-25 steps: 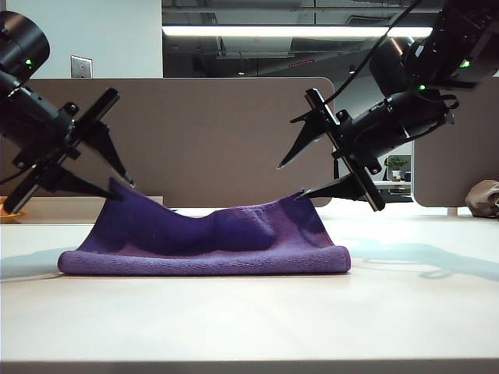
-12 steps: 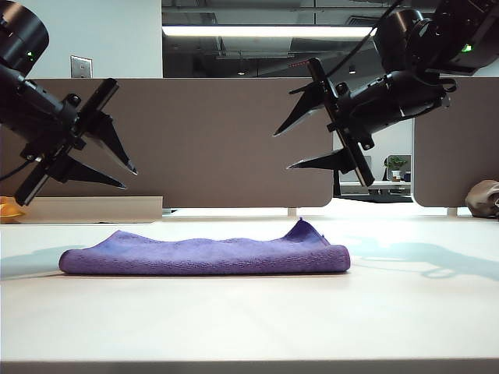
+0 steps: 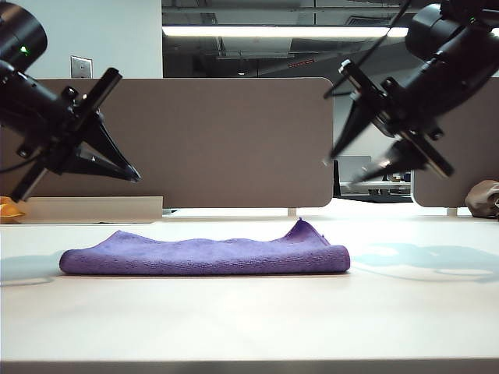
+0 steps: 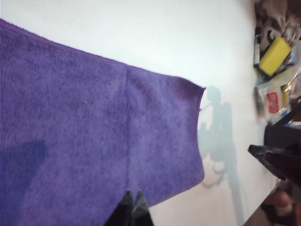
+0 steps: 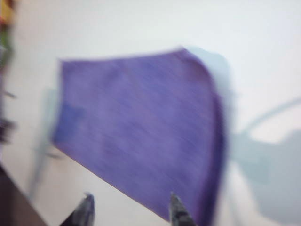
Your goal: Fold the bottom of the cloth upward, then fold it vertically to form a square shape.
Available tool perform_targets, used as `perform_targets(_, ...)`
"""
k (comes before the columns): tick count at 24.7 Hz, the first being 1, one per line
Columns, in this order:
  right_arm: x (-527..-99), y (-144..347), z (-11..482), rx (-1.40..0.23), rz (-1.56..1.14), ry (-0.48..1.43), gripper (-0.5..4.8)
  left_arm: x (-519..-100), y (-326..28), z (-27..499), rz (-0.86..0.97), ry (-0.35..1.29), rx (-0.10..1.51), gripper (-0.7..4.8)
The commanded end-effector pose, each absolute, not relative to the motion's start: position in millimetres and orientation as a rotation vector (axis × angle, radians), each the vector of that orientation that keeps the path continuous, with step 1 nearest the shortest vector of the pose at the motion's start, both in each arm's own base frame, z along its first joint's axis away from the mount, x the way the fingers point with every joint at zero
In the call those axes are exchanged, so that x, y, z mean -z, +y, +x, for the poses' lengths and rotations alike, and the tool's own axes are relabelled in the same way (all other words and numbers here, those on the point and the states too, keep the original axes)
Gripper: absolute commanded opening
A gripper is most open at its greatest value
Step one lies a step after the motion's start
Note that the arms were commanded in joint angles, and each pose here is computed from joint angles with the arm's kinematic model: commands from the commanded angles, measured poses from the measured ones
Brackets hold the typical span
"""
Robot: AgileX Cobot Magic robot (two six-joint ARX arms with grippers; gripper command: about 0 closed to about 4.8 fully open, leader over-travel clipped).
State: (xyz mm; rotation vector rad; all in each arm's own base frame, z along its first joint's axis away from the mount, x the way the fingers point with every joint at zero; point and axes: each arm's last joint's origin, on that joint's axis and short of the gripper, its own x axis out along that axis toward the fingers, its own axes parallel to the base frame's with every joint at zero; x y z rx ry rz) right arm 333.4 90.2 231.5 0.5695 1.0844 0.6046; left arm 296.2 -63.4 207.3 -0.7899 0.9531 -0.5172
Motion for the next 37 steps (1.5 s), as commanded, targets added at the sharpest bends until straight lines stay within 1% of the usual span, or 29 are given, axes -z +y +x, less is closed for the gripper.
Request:
perform_targets(1, -217.8, 89.0, 321.2, -0.584, 0.422, 1.207, 2.12, -204.1, -62.0, 287.0, -0.664, 1.002, 0.488, -0.06)
perform_targets(5, -213.3, 89.4, 317.2, -0.566, 0.365, 1.249, 2.13, -197.8, -64.1, 279.7, -0.59, 1.073, 0.474, -0.06)
perform_targets(7, -207.9, 95.0, 316.3, -0.576, 0.357, 1.275, 2.41, -196.2, -69.3, 276.9, -0.564, 1.096, 0.471, -0.06)
perform_targets(8, -204.0, 97.3, 316.6, -0.581, 0.356, 1.29, 2.45, -195.9, -69.6, 276.5, -0.555, 1.098, 0.465, -0.06)
perform_targets(13, -187.9, 120.6, 317.2, -0.627, 0.339, 1.332, 2.45, -195.6, -71.3, 275.8, -0.55, 1.103, 0.465, -0.06)
perform_targets(20, -174.0, 123.0, 321.3, -0.601, 0.339, 1.366, 2.44, -194.4, -70.8, 274.0, -0.54, 1.122, 0.465, -0.06)
perform_targets(24, -169.5, 124.7, 326.1, -0.591, 0.361, 1.351, 2.38, -194.2, -70.7, 273.4, -0.542, 1.13, 0.465, -0.06)
perform_targets(25, -169.4, 125.4, 327.9, -0.592, 0.37, 1.338, 2.0, -194.2, -70.9, 272.9, -0.548, 1.136, 0.472, -0.06)
perform_targets(28, -167.0, 127.1, 330.6, -0.61, 0.404, 1.333, 1.43, -197.3, -70.8, 271.4, -0.55, 1.129, 0.482, -0.06)
perform_targets(29, -165.4, 127.6, 331.1, -0.609, 0.408, 1.336, 1.32, -200.2, -70.5, 270.4, -0.547, 1.117, 0.483, -0.06)
perform_targets(31, -163.2, 127.8, 331.7, -0.605, 0.413, 1.342, 0.62, -207.6, -69.6, 268.1, -0.537, 1.083, 0.481, -0.06)
perform_targets(33, -164.5, 128.1, 332.6, -0.609, 0.414, 1.336, 0.03, -216.8, -68.0, 264.4, -0.517, 1.04, 0.466, -0.06)
perform_targets(34, -166.3, 128.2, 332.8, -0.611, 0.413, 1.329, -0.06, -221.7, -67.5, 262.2, -0.513, 1.02, 0.468, -0.06)
perform_targets(37, -177.6, 125.7, 329.0, -0.575, 0.384, 1.307, -0.06, -236.0, -65.7, 254.7, -0.504, 0.965, 0.484, -0.06)
